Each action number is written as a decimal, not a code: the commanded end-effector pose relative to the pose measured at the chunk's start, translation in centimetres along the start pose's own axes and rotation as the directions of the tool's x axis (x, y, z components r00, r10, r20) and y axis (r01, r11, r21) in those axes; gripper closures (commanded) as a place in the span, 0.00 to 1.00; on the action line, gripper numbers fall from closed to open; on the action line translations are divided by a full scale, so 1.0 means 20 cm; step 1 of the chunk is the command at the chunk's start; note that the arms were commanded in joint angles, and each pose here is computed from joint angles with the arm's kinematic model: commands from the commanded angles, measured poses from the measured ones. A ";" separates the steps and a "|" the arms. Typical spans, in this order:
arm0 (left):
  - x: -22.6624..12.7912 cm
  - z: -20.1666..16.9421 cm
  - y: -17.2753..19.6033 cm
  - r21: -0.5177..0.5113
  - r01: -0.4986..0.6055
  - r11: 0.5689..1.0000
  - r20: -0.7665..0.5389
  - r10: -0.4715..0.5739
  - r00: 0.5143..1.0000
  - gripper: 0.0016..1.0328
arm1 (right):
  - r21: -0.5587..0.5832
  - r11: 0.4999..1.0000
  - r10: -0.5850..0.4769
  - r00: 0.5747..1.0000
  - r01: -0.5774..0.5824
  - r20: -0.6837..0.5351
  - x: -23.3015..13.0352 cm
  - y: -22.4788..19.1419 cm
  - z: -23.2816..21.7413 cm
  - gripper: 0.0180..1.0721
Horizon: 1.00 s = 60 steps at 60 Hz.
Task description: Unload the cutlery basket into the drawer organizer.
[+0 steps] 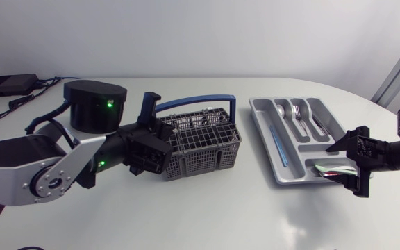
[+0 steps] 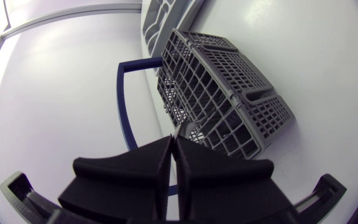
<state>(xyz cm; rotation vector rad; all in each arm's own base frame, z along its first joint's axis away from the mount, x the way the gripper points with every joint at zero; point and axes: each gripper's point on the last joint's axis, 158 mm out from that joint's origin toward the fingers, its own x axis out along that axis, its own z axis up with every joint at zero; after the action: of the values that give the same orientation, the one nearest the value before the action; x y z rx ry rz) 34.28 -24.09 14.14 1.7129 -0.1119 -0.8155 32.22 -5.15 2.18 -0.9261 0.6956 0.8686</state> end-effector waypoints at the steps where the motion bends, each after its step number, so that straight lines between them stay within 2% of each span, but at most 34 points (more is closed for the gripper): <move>1: -0.05 0.02 0.12 0.058 -0.040 0.998 0.009 0.039 0.999 0.97 | 0.014 1.000 0.024 1.000 -0.024 0.012 0.03 0.06 0.01 0.07; 41: -0.25 0.05 0.28 0.093 -0.060 0.994 0.025 0.058 0.998 0.97 | 0.010 1.000 0.022 1.000 -0.022 0.015 0.02 0.08 0.02 0.07; 60: -0.35 0.03 0.34 0.107 -0.083 0.991 0.018 0.082 0.996 0.97 | -0.002 1.000 -0.014 0.999 0.014 0.052 -0.04 0.09 0.11 0.07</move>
<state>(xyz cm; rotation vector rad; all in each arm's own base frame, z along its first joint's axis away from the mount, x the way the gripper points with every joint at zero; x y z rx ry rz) 30.98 -23.11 20.30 1.7687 -0.1692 -0.8196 31.17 -3.89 2.66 -0.9238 0.6616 0.8734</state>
